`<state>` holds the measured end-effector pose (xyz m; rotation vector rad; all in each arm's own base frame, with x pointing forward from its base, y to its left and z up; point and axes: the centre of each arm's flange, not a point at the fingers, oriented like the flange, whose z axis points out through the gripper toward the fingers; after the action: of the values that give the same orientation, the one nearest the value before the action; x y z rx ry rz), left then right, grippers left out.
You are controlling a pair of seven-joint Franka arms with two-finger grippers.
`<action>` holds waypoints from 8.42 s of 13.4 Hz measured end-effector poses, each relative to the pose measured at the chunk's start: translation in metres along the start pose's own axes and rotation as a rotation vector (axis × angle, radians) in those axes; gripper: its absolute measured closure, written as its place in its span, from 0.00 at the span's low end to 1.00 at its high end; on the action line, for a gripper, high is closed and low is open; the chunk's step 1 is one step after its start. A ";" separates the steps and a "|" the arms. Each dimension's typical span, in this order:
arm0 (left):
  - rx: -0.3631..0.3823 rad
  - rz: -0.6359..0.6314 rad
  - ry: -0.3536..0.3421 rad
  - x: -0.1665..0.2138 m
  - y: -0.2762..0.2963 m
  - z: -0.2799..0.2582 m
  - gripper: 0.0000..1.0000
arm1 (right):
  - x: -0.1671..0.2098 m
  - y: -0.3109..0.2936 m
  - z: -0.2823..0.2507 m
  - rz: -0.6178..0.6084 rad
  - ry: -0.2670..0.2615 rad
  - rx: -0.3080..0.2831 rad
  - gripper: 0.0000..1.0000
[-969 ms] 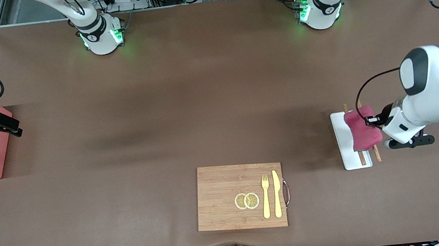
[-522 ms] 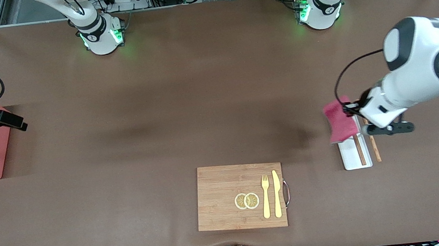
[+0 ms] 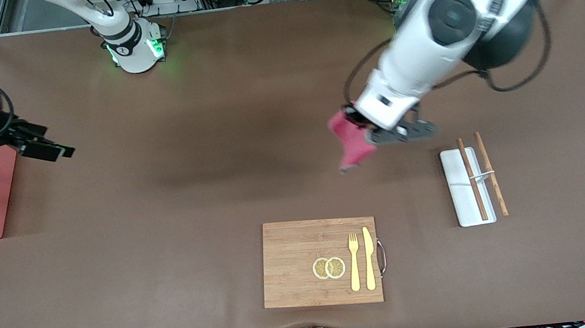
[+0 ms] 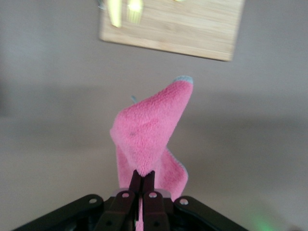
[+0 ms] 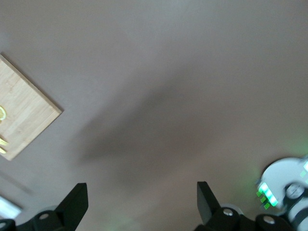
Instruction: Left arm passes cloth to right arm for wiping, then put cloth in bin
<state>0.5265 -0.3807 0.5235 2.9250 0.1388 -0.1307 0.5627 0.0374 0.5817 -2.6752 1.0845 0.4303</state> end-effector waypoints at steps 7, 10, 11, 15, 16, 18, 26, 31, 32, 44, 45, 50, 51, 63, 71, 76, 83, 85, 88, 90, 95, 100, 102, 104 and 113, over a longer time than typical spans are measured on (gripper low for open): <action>-0.315 -0.243 0.063 -0.036 0.132 0.048 0.96 | 0.016 -0.040 0.057 0.339 -0.325 0.096 0.00; -0.435 -0.287 0.086 -0.050 0.161 0.057 0.96 | 0.034 -0.050 0.093 0.398 -0.425 0.098 0.00; -0.474 -0.303 0.097 -0.055 0.169 0.056 0.96 | 0.040 -0.052 0.107 0.416 -0.440 0.102 0.00; -0.534 -0.326 0.111 -0.056 0.185 0.057 0.96 | 0.029 -0.064 0.151 0.442 -0.509 0.080 0.00; -0.546 -0.333 0.110 -0.056 0.187 0.059 0.96 | 0.025 -0.067 0.158 0.447 -0.537 0.079 0.00; -0.571 -0.361 0.104 -0.055 0.191 0.065 0.96 | 0.009 -0.076 0.170 0.437 -0.580 0.071 0.00; -0.608 -0.374 0.100 -0.058 0.199 0.080 0.96 | -0.036 -0.105 0.194 0.394 -0.626 0.048 0.32; -0.605 -0.377 0.098 -0.056 0.199 0.083 0.92 | -0.040 -0.111 0.196 0.389 -0.612 0.059 0.89; -0.604 -0.377 0.097 -0.056 0.198 0.084 0.92 | -0.041 -0.111 0.196 0.388 -0.610 0.061 0.96; -0.464 -0.452 0.164 -0.003 0.126 -0.024 0.00 | 0.053 -0.114 0.294 -0.073 -0.166 0.094 0.96; -0.421 -0.471 0.176 0.006 0.104 -0.046 0.00 | 0.067 -0.110 0.313 -0.108 -0.136 0.075 0.96; -0.163 -0.349 0.167 0.048 -0.011 -0.093 0.00 | 0.203 -0.006 0.333 -0.374 -0.012 -0.026 0.96; -0.130 -0.314 0.162 0.061 -0.037 -0.098 0.00 | 0.234 0.029 0.322 -0.438 0.017 -0.052 0.96; 0.071 -0.111 0.052 0.121 -0.238 -0.122 0.00 | 0.353 0.147 0.168 -0.864 0.292 -0.481 0.96; 0.120 -0.028 0.054 0.108 -0.261 -0.148 0.00 | 0.219 -0.017 0.303 -0.570 0.192 -0.308 0.96; 0.174 0.015 0.077 0.100 -0.278 -0.165 0.00 | 0.064 -0.132 0.339 -0.338 0.145 -0.221 0.96; 0.225 0.058 0.108 0.063 -0.293 -0.175 0.00 | -0.004 -0.166 0.329 -0.289 0.115 -0.150 0.96; 0.225 0.069 0.117 0.060 -0.295 -0.179 0.00 | 0.050 -0.133 0.282 -0.364 0.104 -0.150 0.96; 0.224 0.081 0.137 0.053 -0.288 -0.188 0.00 | 0.120 -0.066 0.194 -0.489 0.086 -0.147 0.96; 0.225 0.089 0.141 0.048 -0.284 -0.191 0.00 | 0.152 -0.016 0.140 -0.571 0.067 -0.155 0.96; 0.230 0.085 0.104 0.042 -0.284 -0.189 0.00 | 0.241 0.142 0.034 -0.809 0.094 -0.223 0.96; 0.223 0.046 0.084 0.034 -0.284 -0.192 0.00 | 0.311 0.318 -0.004 -1.007 0.159 -0.299 0.96; 0.223 0.043 0.082 0.034 -0.286 -0.191 0.00 | 0.343 0.373 0.012 -1.039 0.193 -0.309 0.96; 0.224 0.042 0.078 0.034 -0.286 -0.189 0.00 | 0.381 0.424 0.050 -1.071 0.236 -0.307 0.96; 0.224 0.040 0.075 0.035 -0.287 -0.188 0.00 | 0.423 0.468 0.113 -1.068 0.273 -0.254 0.44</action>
<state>0.5459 -0.0585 0.6444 3.1556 0.0812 -0.0312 0.5012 -0.5265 0.2841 -3.0839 -0.4753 -0.0181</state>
